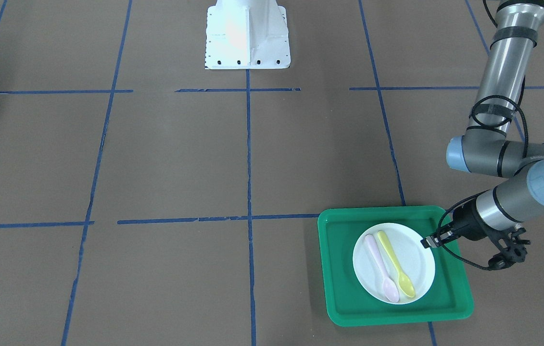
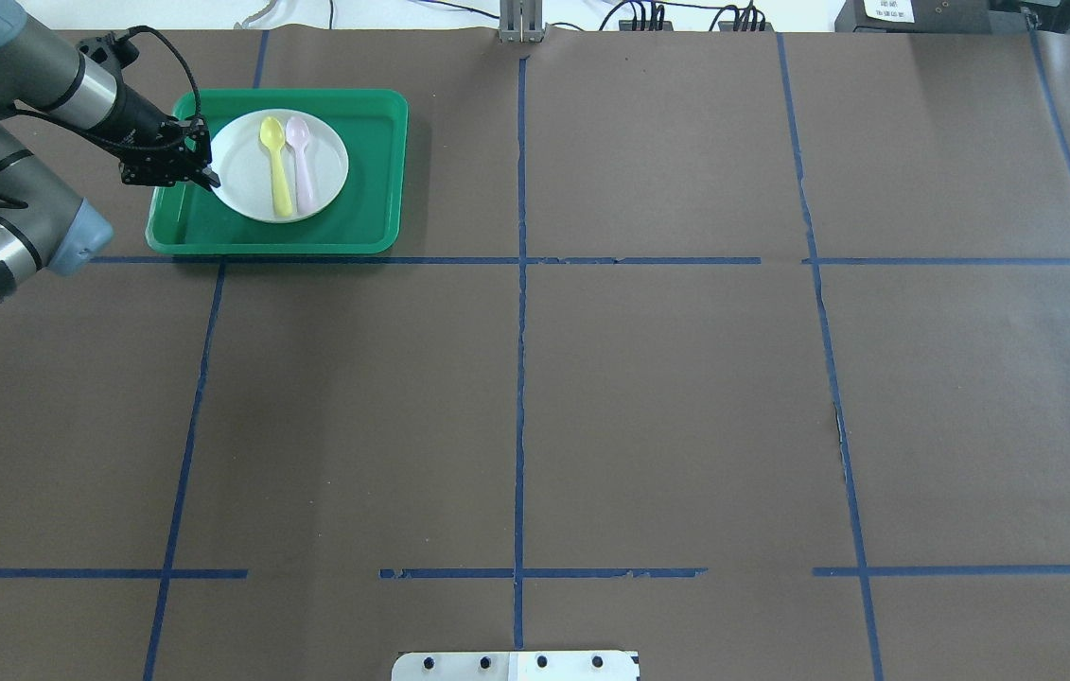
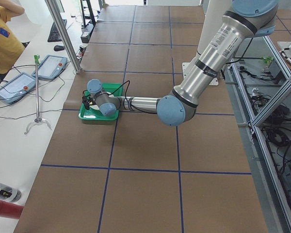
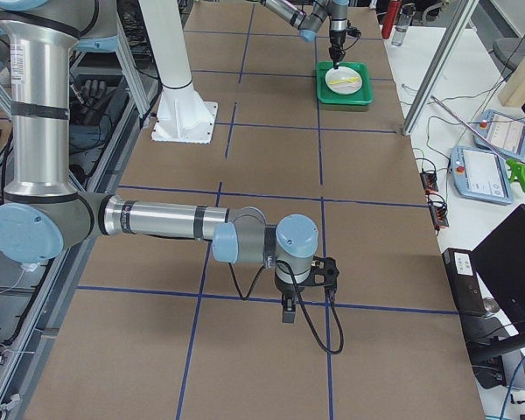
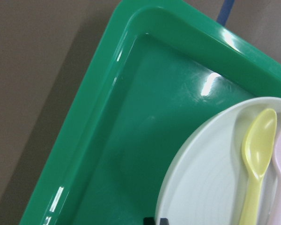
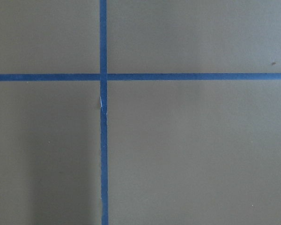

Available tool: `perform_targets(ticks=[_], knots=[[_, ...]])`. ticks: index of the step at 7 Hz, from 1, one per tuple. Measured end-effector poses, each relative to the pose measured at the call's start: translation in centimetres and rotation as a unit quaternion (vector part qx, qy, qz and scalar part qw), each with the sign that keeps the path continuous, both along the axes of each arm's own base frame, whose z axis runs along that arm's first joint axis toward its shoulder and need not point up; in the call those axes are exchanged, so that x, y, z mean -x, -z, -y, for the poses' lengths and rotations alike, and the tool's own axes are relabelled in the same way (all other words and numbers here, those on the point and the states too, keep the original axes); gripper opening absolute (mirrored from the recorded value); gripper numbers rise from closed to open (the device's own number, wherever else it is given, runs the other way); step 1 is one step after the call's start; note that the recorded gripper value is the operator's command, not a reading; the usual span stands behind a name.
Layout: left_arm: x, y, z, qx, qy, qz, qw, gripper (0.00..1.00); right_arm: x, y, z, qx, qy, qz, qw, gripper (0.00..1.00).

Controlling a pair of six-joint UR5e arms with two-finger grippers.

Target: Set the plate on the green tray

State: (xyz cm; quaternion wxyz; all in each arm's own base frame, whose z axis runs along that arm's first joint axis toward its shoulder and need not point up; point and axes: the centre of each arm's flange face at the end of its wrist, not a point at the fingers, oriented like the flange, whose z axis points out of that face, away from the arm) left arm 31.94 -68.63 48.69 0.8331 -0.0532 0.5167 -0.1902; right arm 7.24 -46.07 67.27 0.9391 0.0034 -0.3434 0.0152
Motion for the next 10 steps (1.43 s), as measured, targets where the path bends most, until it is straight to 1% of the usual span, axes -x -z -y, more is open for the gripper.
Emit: perform_targets(ticks=[2, 3, 4, 5, 6, 7, 8, 9, 10], knots=[[0.2, 0.1, -0.5, -0.004, -0.001, -0.003, 1.0000, 0.83, 0.0, 0.0, 0.0, 0.000, 0.000, 0.000, 1.0000, 1.00], [1.0, 0.1, -1.5, -0.011, -0.001, -0.007, 0.9999, 0.83, 0.0, 0.0, 0.0, 0.000, 0.000, 0.000, 1.0000, 1.00], [2.7, -0.3, -3.4, -0.020, 0.000, -0.011, 0.9997, 0.83, 0.0, 0.0, 0.0, 0.000, 0.000, 0.000, 1.0000, 1.00], [4.8, -1.5, -6.1, -0.037, -0.005, -0.009, 0.9993, 0.83, 0.0, 0.0, 0.0, 0.000, 0.000, 0.000, 1.0000, 1.00], [6.7, -3.2, -8.6, -0.064, -0.022, 0.003, 0.9977, 0.83, 0.0, 0.0, 0.0, 0.000, 0.000, 0.000, 1.0000, 1.00], [9.6, -5.3, -11.2, -0.097, -0.044, 0.025, 0.9940, 0.83, 0.0, 0.0, 0.0, 0.000, 0.000, 0.000, 1.0000, 1.00], [13.7, -7.8, -14.7, -0.131, -0.067, 0.050, 0.9879, 0.83, 0.0, 0.0, 0.0, 0.000, 0.000, 0.000, 1.0000, 1.00], [18.0, -9.3, -18.0, -0.161, -0.089, 0.075, 0.9801, 0.83, 0.0, 0.0, 0.0, 0.000, 0.000, 0.000, 1.0000, 1.00], [22.6, -10.1, -20.3, -0.185, -0.104, 0.101, 0.9719, 0.83, 0.0, 0.0, 0.0, 0.000, 0.000, 0.000, 1.0000, 1.00]])
